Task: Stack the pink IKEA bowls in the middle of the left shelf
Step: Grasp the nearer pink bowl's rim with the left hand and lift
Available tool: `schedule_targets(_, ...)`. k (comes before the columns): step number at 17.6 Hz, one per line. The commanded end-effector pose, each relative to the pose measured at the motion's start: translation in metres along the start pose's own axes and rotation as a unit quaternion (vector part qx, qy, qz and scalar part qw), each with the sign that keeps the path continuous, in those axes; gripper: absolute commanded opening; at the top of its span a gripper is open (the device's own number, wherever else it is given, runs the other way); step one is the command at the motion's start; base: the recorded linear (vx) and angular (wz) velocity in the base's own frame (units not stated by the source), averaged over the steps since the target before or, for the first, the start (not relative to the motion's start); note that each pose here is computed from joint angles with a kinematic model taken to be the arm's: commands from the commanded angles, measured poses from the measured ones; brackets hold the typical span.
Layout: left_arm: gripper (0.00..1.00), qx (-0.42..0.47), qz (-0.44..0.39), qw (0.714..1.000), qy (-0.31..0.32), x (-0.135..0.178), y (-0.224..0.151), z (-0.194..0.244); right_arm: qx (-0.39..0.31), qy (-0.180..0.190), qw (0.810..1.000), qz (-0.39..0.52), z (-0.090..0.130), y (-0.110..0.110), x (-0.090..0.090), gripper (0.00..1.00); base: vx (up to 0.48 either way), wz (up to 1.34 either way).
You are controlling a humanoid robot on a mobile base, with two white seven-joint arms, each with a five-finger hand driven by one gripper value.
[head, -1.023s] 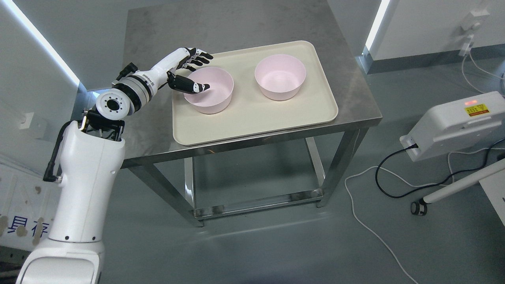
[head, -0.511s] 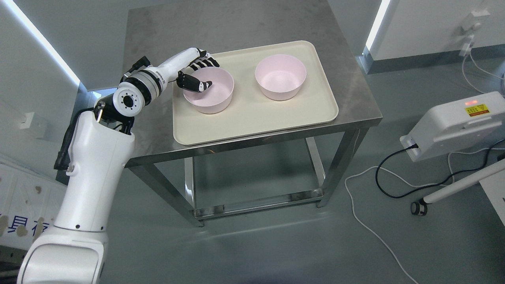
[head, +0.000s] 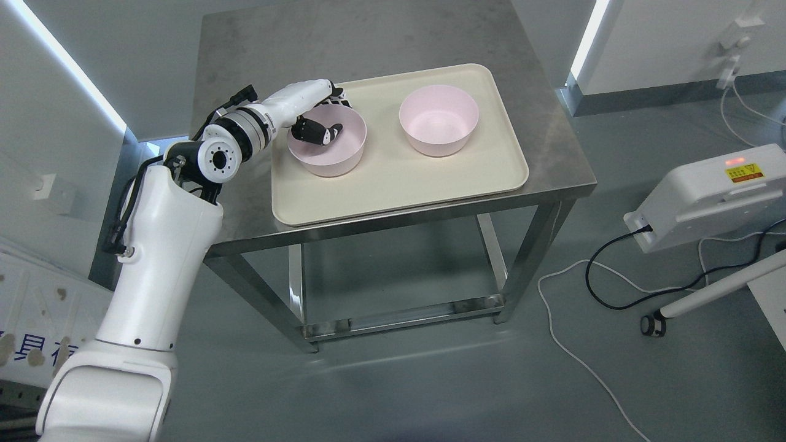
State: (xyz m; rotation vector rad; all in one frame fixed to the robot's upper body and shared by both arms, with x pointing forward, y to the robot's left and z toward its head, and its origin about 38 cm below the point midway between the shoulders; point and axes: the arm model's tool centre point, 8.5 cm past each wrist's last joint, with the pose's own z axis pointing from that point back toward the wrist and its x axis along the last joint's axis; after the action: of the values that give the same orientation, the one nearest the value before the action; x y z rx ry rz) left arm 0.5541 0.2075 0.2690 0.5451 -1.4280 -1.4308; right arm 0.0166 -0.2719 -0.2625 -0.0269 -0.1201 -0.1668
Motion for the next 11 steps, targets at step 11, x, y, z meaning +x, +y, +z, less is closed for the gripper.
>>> schedule_targets(11,0.01,0.076,0.203,0.974,-0.067,0.011,0.019,-0.012,-0.011,-0.001,1.000,0.002,0.001,-0.012,0.002,1.00,0.000,0.00)
